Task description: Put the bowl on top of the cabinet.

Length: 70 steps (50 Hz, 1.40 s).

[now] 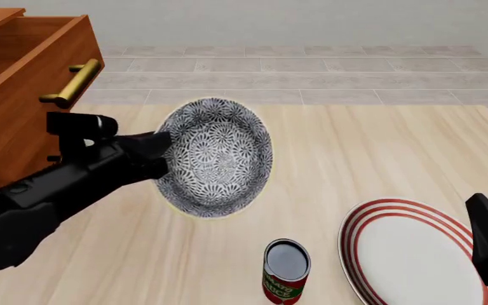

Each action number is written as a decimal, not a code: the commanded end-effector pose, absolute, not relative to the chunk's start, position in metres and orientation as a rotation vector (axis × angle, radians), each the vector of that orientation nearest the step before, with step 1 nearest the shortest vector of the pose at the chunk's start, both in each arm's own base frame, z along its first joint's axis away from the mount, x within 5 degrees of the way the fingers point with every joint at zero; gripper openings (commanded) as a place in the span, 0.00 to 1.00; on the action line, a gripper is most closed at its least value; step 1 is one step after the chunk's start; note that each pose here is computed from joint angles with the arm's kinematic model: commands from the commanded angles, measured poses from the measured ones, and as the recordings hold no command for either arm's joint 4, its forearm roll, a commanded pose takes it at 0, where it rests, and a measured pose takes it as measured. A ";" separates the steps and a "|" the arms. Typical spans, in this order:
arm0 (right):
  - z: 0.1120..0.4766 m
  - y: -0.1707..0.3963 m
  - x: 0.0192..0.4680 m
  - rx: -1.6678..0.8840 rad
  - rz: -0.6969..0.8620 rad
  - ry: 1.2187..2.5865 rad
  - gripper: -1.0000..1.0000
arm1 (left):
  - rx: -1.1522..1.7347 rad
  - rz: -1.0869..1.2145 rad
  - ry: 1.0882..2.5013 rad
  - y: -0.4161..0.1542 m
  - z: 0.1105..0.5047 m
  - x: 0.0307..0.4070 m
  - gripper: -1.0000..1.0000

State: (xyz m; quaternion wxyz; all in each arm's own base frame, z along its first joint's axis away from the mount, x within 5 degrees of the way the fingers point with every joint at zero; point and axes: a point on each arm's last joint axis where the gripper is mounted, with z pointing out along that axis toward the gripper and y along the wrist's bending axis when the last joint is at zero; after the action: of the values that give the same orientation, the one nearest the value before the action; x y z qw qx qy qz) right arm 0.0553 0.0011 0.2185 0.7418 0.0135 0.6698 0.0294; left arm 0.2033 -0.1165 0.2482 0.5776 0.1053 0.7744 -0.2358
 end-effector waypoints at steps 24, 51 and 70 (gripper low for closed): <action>0.219 0.001 0.055 0.030 0.067 1.468 1.00 | 0.225 -0.599 1.714 -0.107 0.312 0.182 0.00; 0.219 0.001 0.055 0.027 0.066 1.469 1.00 | 0.217 -0.551 1.710 -0.098 0.346 0.180 0.00; 0.218 0.001 0.055 0.025 0.064 1.469 1.00 | 0.170 -0.517 1.689 -0.083 0.372 0.174 0.00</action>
State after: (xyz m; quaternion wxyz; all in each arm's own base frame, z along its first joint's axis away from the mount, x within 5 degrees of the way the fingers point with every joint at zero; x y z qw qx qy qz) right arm 0.0553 0.0012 0.2183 0.7416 0.0120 0.6701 0.0297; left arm 0.1760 -0.0898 0.3589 0.6268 0.0950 0.7402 -0.2242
